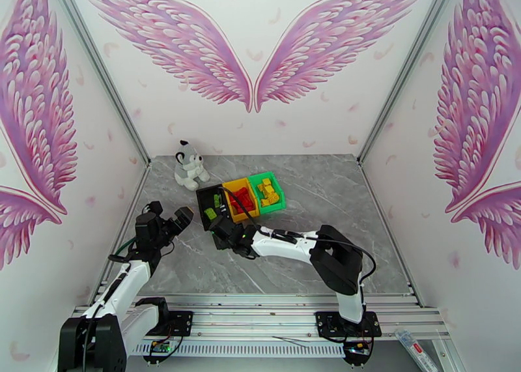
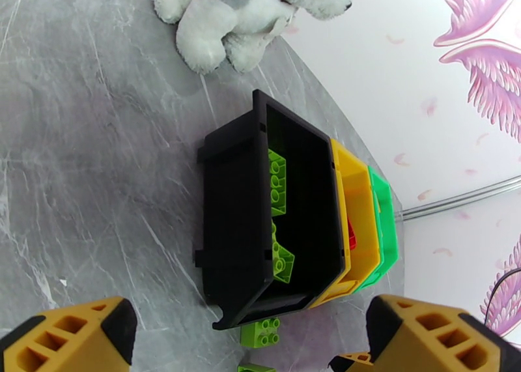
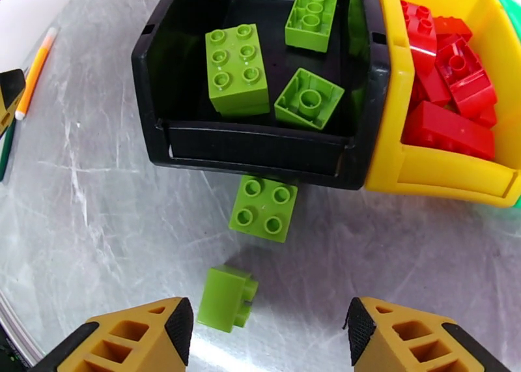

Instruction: Sort the legos into containers by color

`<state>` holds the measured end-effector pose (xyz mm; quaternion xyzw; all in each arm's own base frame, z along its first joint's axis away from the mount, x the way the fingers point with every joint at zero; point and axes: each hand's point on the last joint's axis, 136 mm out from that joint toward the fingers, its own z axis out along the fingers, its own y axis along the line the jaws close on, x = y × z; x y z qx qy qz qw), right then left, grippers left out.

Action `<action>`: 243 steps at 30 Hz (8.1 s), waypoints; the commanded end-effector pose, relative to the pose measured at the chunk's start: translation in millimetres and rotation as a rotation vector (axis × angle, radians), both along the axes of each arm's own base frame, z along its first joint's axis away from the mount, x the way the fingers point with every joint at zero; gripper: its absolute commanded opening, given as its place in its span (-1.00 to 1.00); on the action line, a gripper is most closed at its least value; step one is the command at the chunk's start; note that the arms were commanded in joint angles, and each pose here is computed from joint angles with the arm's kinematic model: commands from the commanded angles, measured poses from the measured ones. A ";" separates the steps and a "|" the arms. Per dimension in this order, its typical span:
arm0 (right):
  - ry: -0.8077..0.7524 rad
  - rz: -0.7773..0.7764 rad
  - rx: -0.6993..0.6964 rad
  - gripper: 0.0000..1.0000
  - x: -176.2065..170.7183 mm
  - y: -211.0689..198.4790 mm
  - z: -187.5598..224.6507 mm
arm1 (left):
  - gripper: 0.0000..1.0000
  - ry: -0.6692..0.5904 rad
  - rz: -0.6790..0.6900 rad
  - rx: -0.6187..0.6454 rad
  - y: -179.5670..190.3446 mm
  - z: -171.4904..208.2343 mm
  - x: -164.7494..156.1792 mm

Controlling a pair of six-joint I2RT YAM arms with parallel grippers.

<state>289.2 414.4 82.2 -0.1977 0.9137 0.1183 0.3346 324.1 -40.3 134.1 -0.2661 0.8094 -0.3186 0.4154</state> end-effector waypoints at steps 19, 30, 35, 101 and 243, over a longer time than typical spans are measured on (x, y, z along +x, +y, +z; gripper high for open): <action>0.061 -0.018 -0.018 -0.14 -1.0 22.2 -52.6 | 0.98 -0.016 0.002 0.019 2.2 11.8 6.0; 0.021 -0.041 0.013 -0.51 -8.1 -2.5 -28.9 | 0.98 -0.018 -0.049 0.006 -9.3 12.0 9.5; -0.024 -0.056 0.004 -0.52 -5.1 -13.7 -11.0 | 0.98 -0.005 -0.118 -0.002 -27.5 8.5 15.5; -0.139 -0.056 0.068 0.45 59.9 6.9 78.1 | 0.98 -0.039 -0.012 -0.024 0.3 15.5 5.1; -0.741 -0.375 0.302 0.98 26.8 -206.8 310.5 | 0.98 -0.437 0.388 0.362 27.9 232.8 -9.0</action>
